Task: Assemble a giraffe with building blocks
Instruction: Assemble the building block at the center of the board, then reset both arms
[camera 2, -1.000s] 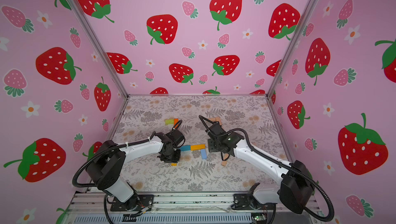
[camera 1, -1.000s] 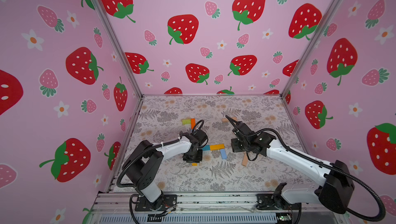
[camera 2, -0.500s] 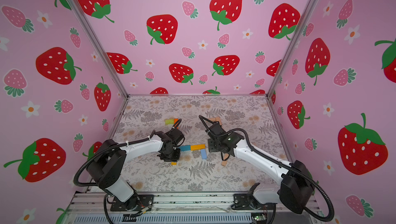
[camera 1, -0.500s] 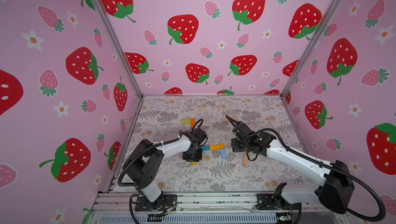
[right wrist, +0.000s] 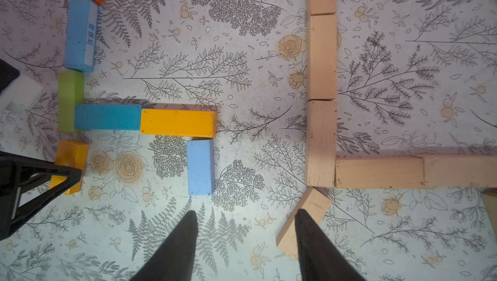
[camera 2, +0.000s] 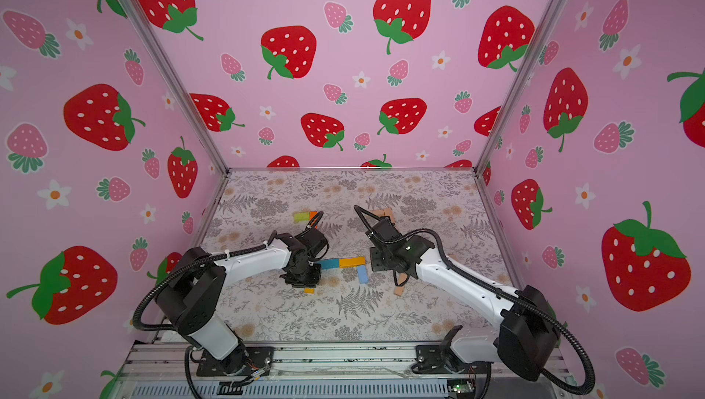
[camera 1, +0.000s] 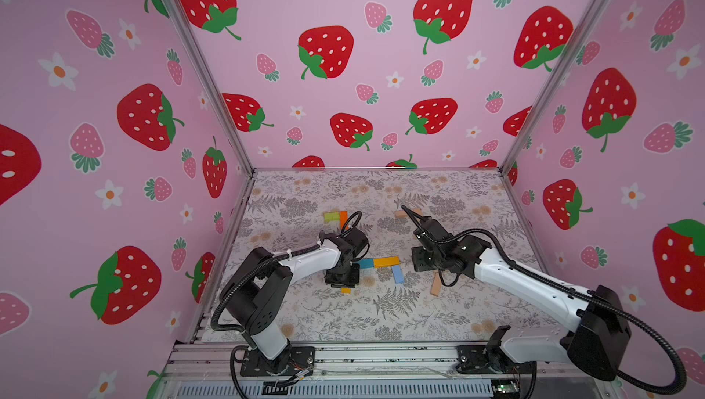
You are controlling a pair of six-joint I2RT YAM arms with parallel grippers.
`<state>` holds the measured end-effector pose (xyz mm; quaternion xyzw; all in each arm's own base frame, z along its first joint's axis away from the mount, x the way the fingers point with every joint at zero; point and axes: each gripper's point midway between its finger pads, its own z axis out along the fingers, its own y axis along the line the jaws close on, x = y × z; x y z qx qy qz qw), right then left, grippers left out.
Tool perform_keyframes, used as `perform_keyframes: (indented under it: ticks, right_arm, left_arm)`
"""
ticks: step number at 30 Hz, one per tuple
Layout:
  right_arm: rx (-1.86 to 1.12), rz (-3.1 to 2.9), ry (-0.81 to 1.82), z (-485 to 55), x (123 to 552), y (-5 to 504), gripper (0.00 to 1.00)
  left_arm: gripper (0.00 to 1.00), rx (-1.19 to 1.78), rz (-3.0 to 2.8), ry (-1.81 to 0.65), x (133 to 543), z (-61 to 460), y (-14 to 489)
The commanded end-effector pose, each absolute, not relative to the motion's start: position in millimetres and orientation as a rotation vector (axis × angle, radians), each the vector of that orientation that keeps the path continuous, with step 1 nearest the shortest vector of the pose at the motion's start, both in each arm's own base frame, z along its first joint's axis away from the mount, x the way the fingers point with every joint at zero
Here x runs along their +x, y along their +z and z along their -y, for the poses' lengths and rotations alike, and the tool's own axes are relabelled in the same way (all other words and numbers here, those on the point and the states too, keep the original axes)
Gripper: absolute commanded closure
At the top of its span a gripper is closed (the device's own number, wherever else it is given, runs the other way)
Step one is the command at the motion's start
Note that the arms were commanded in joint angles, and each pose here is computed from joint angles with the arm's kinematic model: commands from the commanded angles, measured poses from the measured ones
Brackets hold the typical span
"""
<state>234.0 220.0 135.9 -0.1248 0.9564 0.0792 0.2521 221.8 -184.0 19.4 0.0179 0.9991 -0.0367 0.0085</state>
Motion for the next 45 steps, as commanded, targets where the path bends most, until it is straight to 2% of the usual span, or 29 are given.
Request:
perform_keyframes:
  ticks: [1,10,22,27,34,40,45]
  right_arm:
    - [-0.325,-2.61,0.186,-213,233,136,0.41]
    - [-0.33,-2.608,0.182,-213,233,136,0.41]
    - [-0.328,-2.604,0.185,-214,234,138,0.41]
    - [-0.328,-2.603,0.186,-214,234,138,0.41]
    - [-0.327,-2.592,0.181,-213,236,141,0.41]
    - [-0.332,-2.574,0.178,-209,248,145,0.38]
    - [-0.276,-2.423,0.258,-186,281,166,0.34]
  left_arm:
    - [0.76,0.032,-3.123,-0.069,227,180,21]
    - [0.68,0.032,-3.118,-0.08,229,182,24]
    - [0.45,0.049,-3.059,-0.155,231,187,51]
    - [0.36,0.063,-3.005,-0.203,235,191,75]
    - [0.29,0.065,-2.844,-0.258,248,189,129]
    - [0.24,-0.04,-2.617,-0.246,273,151,182]
    - [0.18,-0.224,-2.391,-0.203,298,80,211]
